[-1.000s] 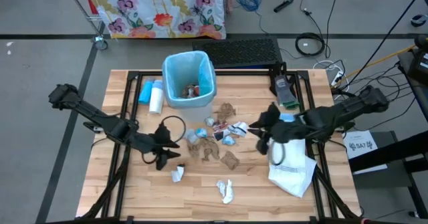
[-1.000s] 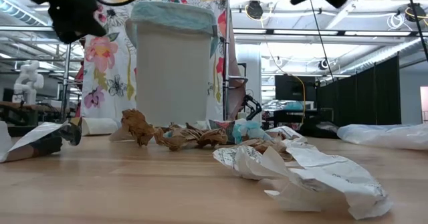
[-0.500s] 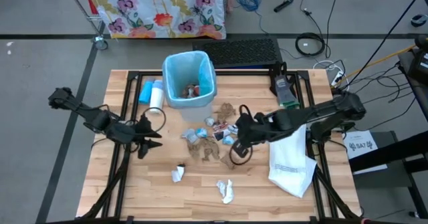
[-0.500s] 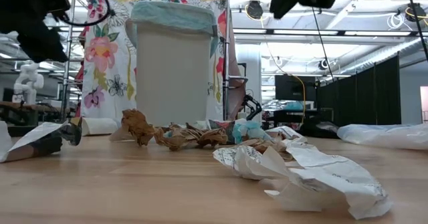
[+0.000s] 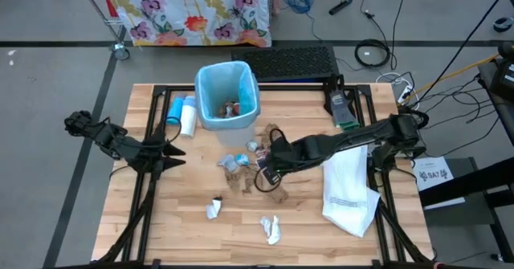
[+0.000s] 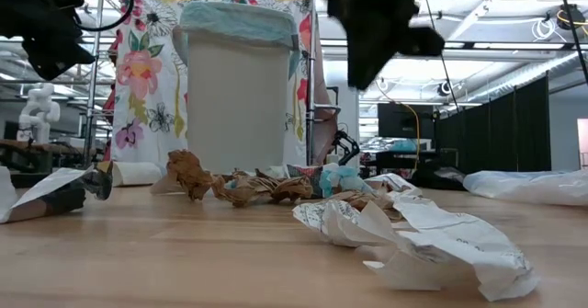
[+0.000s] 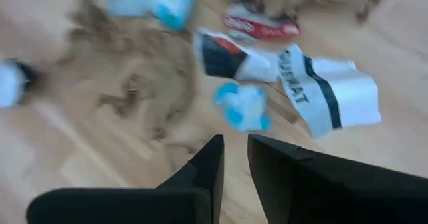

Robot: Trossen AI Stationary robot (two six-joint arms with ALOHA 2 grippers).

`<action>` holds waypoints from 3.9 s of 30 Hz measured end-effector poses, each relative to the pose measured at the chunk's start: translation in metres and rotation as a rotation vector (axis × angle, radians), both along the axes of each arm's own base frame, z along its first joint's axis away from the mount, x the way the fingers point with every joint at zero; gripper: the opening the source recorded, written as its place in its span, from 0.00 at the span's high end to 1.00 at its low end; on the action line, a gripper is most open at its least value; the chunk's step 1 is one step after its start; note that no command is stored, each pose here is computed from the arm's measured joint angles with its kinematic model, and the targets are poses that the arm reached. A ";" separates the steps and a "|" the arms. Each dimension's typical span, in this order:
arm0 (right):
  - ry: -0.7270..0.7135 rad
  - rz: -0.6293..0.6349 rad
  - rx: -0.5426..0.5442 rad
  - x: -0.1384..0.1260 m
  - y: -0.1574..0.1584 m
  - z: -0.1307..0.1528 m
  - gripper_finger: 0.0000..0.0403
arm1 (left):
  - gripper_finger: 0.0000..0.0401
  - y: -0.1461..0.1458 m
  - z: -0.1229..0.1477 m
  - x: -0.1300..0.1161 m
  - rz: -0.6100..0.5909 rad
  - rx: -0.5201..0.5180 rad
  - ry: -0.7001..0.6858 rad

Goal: Place trash/remove bag and relplace
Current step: Put the brown napkin into the white trash bin, then put the blue trash bag bag into the white trash bin

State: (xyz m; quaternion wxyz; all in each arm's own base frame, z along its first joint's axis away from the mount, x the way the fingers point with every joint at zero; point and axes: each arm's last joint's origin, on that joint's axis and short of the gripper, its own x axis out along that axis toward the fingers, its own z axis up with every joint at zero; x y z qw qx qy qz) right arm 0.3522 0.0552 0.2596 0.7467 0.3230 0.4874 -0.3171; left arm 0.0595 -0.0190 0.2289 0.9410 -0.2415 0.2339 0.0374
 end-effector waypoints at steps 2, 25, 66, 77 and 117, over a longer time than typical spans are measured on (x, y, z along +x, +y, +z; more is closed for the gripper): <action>0.058 -0.015 0.034 0.004 -0.002 -0.013 0.83 | 0.52 0.000 0.000 0.000 0.000 0.000 0.000; 0.236 0.130 0.157 0.041 0.032 -0.118 0.53 | 0.52 0.000 0.001 0.000 -0.002 -0.006 -0.004; -0.638 0.195 -0.447 -0.036 -0.129 0.178 1.00 | 0.52 0.004 0.006 0.003 0.230 -0.117 -0.093; -0.741 0.360 -0.427 0.010 -0.175 0.148 0.99 | 0.52 0.004 0.010 0.004 0.251 -0.140 -0.138; -0.817 0.269 -0.454 0.049 -0.163 0.129 0.56 | 0.52 0.004 0.009 0.004 0.212 -0.049 -0.128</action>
